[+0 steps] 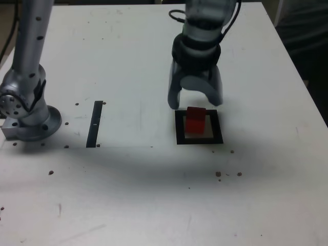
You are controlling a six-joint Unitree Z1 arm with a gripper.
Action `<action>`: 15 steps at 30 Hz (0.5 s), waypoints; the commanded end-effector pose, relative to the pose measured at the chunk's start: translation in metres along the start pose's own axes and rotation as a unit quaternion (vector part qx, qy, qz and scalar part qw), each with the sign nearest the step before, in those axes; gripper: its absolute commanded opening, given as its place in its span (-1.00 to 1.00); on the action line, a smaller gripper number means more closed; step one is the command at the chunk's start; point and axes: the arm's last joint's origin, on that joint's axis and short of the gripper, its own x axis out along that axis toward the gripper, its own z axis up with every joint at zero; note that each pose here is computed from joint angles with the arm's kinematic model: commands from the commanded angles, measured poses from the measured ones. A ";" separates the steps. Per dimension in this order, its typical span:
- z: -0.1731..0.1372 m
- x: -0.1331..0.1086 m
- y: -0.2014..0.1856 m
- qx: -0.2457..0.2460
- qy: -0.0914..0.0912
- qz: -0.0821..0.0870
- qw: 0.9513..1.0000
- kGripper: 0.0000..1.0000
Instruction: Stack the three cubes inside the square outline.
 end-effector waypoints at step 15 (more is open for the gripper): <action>-0.024 -0.013 0.105 0.062 -0.015 0.001 0.998 0.99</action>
